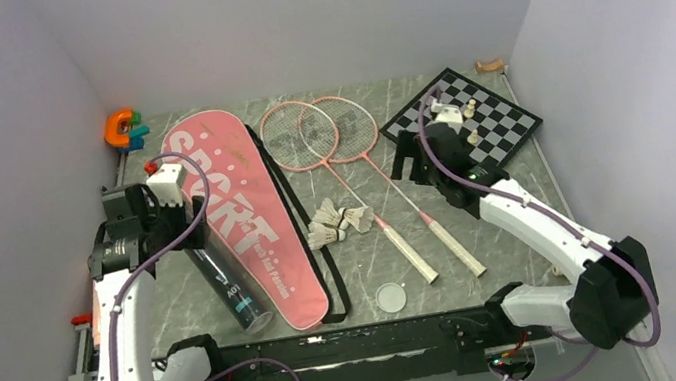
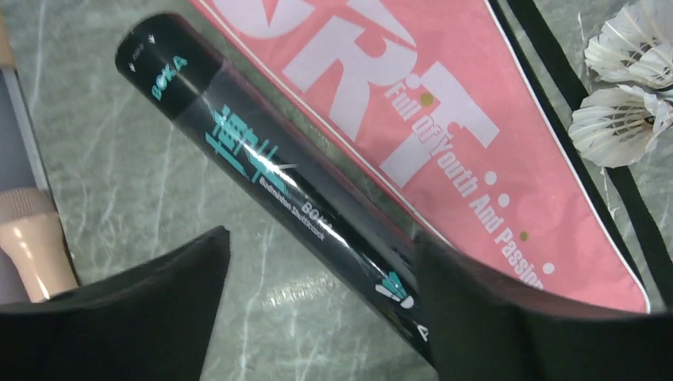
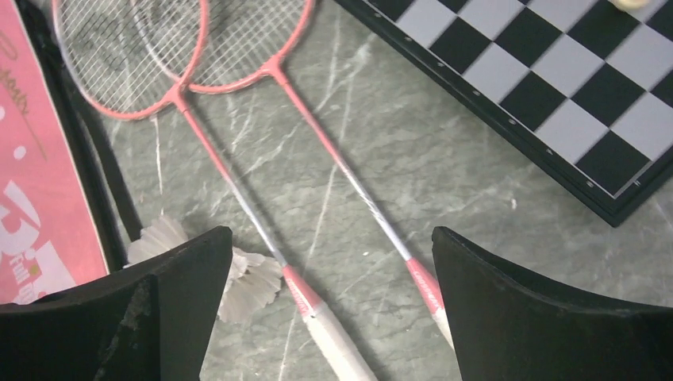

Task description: Pack up the badminton gear

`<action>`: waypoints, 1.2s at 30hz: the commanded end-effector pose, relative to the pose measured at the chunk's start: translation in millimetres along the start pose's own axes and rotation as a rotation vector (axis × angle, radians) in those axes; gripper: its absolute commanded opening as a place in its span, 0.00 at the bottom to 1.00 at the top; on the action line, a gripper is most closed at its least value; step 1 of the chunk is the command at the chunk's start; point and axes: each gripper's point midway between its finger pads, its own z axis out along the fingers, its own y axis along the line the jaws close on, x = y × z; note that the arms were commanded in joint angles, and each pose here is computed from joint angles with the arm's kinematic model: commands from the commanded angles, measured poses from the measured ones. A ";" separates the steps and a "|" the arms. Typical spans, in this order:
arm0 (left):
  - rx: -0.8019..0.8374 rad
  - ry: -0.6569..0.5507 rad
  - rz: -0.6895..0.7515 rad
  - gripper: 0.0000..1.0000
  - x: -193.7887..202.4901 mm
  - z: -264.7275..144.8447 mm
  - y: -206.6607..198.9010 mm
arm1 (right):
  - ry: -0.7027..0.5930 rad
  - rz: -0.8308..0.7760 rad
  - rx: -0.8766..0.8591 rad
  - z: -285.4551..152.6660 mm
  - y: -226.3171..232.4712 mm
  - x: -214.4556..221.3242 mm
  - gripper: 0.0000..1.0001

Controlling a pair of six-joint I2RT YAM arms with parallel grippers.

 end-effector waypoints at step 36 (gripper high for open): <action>-0.142 0.468 -0.341 0.99 82.2 92.5 28.5 | -0.005 -0.220 0.053 15.8 74.9 0.7 1.00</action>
